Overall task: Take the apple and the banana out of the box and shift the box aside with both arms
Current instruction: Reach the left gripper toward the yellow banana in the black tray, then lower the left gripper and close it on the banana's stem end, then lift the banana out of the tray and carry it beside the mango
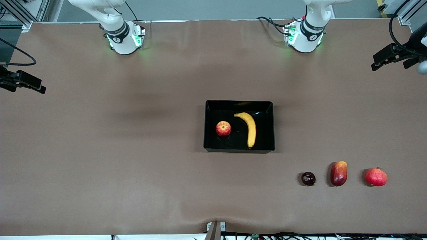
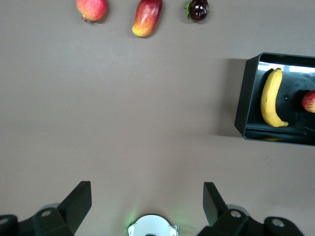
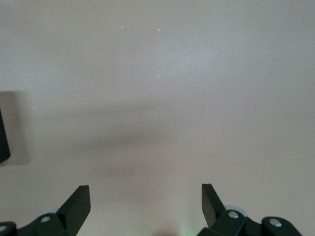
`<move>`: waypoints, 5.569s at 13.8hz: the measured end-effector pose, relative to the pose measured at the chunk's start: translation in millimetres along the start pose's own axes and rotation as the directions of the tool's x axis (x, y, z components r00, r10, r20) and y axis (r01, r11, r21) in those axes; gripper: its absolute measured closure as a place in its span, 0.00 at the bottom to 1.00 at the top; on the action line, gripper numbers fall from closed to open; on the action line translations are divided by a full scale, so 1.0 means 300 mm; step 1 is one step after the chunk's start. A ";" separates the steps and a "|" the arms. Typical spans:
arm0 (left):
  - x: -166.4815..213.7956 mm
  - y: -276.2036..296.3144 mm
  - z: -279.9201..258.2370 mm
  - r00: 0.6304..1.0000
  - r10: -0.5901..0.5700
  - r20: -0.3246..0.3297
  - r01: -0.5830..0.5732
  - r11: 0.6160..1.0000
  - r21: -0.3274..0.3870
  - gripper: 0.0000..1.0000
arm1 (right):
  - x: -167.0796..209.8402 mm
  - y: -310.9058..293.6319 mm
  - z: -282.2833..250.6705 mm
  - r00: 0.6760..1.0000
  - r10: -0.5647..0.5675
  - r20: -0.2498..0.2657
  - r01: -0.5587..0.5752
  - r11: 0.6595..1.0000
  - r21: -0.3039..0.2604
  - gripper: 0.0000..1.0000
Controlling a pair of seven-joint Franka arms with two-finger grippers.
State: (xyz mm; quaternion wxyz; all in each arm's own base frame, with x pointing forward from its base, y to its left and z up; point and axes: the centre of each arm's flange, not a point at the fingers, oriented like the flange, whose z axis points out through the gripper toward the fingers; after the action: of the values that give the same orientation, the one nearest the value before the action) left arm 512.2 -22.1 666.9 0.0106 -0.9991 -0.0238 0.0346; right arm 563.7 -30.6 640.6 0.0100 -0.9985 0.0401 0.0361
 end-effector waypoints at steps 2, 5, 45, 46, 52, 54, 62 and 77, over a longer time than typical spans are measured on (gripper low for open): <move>0.000 0.000 0.000 1.000 0.000 0.000 0.000 1.000 0.000 0.00 | 0.000 -0.009 0.000 1.000 -0.005 -0.002 0.005 1.000 0.000 0.00; 0.004 -0.001 0.007 1.000 0.000 0.006 0.000 1.000 0.000 0.00 | 0.006 -0.039 -0.004 1.000 -0.021 -0.017 0.021 1.000 -0.001 0.00; 0.202 1.248 1.550 0.914 -0.406 0.014 0.396 0.898 0.189 0.00 | 0.099 -0.291 0.162 0.991 -0.128 0.031 0.123 0.985 0.121 0.00; 0.201 1.246 1.569 0.916 -0.402 0.014 0.392 0.899 0.196 0.00 | 0.102 -0.290 0.165 0.991 -0.127 0.032 0.123 0.985 0.121 0.00; 0.207 1.266 1.609 0.915 -0.404 0.004 0.399 0.904 0.156 0.22 | 0.111 -0.289 0.163 0.992 -0.124 0.015 0.121 0.985 0.121 0.00; 0.206 1.273 1.608 0.915 -0.403 0.001 0.398 0.905 0.148 0.45 | 0.111 -0.289 0.163 0.992 -0.124 0.014 0.121 0.985 0.121 0.00; 0.210 1.270 1.576 0.915 -0.404 0.001 0.398 0.901 0.173 0.61 | 0.110 -0.305 0.159 0.991 -0.131 0.009 0.129 0.984 0.121 0.00; 0.365 0.794 0.801 0.973 -0.231 -0.016 0.228 0.943 0.244 0.61 | 0.109 -0.305 0.149 0.991 -0.131 0.002 0.129 0.984 0.121 0.00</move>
State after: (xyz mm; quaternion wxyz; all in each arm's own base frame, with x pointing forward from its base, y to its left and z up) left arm 615.7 -250.0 414.2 0.1373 -0.9803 -0.1358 0.0422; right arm 600.5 58.9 595.3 0.0727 -0.9964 -0.0231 0.0378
